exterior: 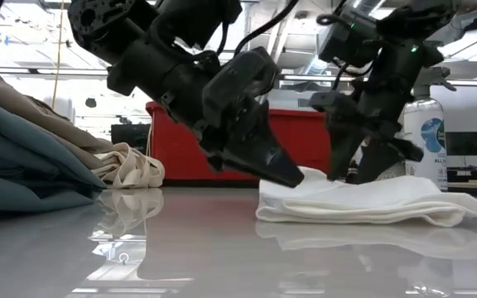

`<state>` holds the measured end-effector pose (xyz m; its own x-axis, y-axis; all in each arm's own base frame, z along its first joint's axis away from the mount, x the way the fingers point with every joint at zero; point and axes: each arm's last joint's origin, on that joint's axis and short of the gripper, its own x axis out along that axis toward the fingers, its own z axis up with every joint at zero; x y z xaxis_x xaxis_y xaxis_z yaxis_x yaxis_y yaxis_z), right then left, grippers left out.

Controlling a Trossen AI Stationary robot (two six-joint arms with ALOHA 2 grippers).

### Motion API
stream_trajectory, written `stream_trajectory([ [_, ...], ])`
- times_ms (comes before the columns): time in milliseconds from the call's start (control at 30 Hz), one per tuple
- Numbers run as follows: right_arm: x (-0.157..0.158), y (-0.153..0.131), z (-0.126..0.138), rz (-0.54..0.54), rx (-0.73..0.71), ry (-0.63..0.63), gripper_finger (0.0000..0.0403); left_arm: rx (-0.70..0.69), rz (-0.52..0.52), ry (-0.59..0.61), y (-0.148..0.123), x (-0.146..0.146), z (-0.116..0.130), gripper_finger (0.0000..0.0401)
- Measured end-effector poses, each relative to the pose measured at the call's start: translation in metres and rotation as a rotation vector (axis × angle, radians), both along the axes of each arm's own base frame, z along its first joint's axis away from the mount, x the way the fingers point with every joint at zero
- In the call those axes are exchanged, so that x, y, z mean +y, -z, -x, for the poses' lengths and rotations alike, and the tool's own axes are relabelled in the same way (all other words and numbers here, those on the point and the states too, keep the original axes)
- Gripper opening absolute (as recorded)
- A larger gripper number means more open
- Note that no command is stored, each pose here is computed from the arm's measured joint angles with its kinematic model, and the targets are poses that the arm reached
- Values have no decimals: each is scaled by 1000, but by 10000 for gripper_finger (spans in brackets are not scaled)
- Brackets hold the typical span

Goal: Fold Laundry from Bin
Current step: Fold the white underwear

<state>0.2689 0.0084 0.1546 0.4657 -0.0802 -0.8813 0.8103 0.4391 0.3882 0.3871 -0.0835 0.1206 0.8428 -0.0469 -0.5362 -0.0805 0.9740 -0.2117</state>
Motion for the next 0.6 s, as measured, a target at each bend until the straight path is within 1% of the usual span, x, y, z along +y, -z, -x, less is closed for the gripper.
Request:
stream_trajectory([
  [100,-2,10,-7,-13,-4,-14,244,16,16,25,1,-1,1,63],
  [233,-3,21,-18,-49,-29,-28,244,66,-20,24,6,0,4,63],
  [333,-3,27,-18,-73,-9,-19,227,91,-25,32,8,1,5,63],
  [433,-3,27,-17,-81,4,-3,176,109,-34,30,9,1,6,63],
  [533,-4,27,-17,-82,5,-14,102,111,-38,25,10,1,6,63],
  [600,-5,28,-17,-83,8,-20,49,111,-44,16,15,1,5,63],
])
